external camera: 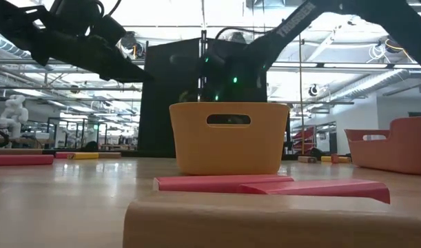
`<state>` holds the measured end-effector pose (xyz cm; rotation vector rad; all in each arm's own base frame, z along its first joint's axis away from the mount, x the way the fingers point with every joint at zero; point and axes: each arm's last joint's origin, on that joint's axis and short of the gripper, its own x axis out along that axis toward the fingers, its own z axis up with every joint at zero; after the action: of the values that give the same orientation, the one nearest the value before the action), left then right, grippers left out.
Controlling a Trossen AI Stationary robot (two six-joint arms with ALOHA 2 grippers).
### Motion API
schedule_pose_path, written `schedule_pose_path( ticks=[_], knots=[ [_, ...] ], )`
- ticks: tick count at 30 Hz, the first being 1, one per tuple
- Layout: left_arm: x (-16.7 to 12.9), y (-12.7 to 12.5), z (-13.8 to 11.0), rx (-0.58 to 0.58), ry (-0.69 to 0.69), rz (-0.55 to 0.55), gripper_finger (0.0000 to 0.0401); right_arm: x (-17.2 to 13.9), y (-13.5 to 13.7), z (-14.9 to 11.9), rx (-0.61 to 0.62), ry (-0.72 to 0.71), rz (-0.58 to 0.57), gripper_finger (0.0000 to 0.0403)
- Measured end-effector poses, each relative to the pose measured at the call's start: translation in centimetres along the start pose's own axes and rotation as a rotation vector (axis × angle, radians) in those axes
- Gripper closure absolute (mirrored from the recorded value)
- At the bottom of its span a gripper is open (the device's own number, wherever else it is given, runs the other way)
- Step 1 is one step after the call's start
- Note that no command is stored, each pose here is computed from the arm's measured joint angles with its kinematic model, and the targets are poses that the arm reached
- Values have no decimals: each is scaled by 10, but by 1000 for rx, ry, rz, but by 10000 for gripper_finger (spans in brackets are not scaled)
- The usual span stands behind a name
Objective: Sort blocks
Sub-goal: Put the yellow wooden block into the yellow bin
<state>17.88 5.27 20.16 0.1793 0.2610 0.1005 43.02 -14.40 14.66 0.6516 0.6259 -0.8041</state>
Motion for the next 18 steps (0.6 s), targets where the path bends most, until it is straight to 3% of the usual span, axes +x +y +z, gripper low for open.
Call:
schedule_pose_path(
  ticks=[5,10,13,18],
  knots=[
    [0,0,0,3,-1,1,221,19,14,0,-35,19,-13,193],
    [0,0,0,8,-2,1,221,33,32,3,-145,75,-128,193],
    [0,0,0,9,-1,1,221,31,45,3,-200,89,-183,193],
    [0,0,0,25,4,1,221,14,65,24,-220,50,-140,193]
  ],
)
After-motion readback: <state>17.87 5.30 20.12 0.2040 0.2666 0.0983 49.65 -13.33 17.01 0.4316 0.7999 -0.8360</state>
